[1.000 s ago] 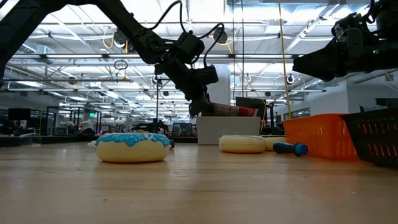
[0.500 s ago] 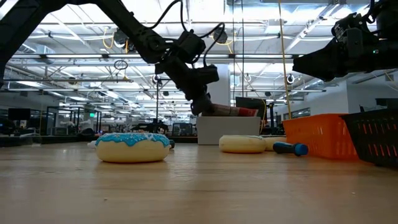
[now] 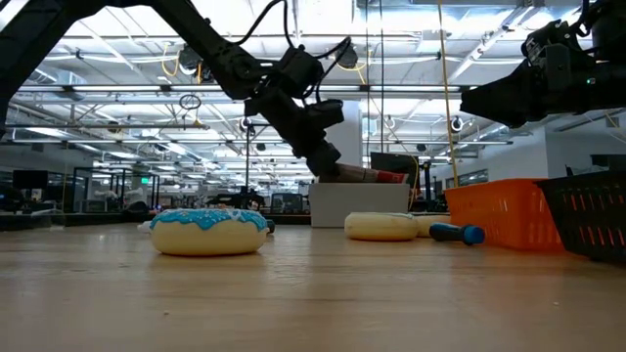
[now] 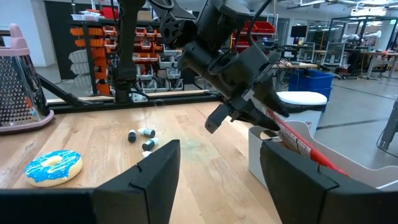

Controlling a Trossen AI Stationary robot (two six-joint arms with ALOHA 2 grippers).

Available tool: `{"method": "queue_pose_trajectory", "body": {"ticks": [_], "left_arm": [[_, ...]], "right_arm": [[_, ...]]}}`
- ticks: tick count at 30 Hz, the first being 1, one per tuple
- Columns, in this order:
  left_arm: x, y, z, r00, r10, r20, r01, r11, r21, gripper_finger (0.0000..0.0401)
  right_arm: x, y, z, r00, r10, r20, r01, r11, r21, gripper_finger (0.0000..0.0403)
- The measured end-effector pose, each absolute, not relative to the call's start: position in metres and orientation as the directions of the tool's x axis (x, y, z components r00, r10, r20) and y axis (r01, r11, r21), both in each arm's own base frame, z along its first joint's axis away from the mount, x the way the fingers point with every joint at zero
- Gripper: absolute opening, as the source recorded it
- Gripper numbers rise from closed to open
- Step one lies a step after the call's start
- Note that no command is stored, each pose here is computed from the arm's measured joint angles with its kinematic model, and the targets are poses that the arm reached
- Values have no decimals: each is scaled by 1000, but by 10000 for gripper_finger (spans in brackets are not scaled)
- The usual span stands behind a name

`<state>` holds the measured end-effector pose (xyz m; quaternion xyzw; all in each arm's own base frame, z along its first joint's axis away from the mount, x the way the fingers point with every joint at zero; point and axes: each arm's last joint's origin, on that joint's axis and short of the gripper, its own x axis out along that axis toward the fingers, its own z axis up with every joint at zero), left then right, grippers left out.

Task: Pick & Place Food Item
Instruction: Stack the popcorn bag into the gray bin

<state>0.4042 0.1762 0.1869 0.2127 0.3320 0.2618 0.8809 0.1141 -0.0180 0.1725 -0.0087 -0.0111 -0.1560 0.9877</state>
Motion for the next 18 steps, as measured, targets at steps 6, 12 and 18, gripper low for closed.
{"method": "queue_pose_trajectory", "body": {"ticks": [6, 12, 18], "left_arm": [[406, 175, 198, 560, 742, -368, -453, 646, 614, 252], [405, 165, 222, 562, 775, -289, -503, 598, 625, 301], [402, 146, 244, 679, 666, -307, -455, 711, 537, 316]], "right_arm": [[114, -18, 172, 951, -308, 25, 308, 951, -14, 210], [114, -18, 172, 951, -308, 25, 308, 951, -14, 210], [114, -18, 172, 951, -307, 25, 308, 951, -14, 210]]}}
